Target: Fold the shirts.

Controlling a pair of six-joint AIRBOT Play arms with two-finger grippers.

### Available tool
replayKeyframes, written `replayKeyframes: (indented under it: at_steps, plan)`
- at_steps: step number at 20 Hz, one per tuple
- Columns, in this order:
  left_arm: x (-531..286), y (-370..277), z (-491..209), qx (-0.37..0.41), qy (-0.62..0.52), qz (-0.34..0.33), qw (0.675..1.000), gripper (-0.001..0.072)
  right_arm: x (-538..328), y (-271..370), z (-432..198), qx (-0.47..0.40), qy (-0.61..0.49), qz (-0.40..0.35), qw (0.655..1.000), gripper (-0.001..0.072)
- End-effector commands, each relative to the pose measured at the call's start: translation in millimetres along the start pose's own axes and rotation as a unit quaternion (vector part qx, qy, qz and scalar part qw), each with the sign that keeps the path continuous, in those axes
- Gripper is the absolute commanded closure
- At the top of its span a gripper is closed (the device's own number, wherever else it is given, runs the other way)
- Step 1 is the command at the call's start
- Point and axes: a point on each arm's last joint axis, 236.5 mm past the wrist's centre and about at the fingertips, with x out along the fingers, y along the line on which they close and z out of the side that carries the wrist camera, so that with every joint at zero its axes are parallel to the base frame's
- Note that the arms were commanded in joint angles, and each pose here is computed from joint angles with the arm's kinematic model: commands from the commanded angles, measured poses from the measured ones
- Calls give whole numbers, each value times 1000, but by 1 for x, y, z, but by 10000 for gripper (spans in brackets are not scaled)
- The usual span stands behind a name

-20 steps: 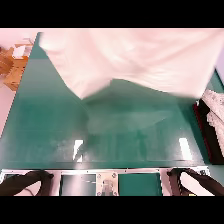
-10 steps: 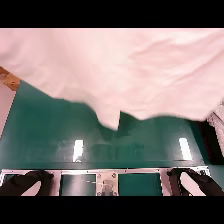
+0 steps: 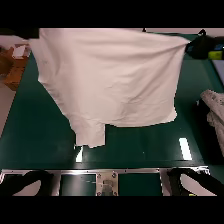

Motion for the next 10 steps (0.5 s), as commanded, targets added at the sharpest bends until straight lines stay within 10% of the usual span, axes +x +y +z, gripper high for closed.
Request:
replayKeyframes:
  at_steps: [1, 7, 8, 9, 10]
  plan:
    - [132, 27, -103, -80, 157, -67, 982, 688, 112, -26, -74, 47, 52, -8, 998, 692]
    - [256, 13, -186, -172, 204, -166, 949, 685, 211, -71, -129, 123, 116, -23, 985, 678]
    - [256, 20, -186, -174, 202, -159, 950, 602, 208, -77, -122, 125, 109, -26, 986, 561]
    - [250, 29, -181, -183, 201, -157, 949, 203, 202, -83, -113, 129, 104, -27, 986, 424]
    - [239, 40, -176, -202, 207, -156, 944, 47, 190, -92, -104, 134, 110, -25, 985, 345]
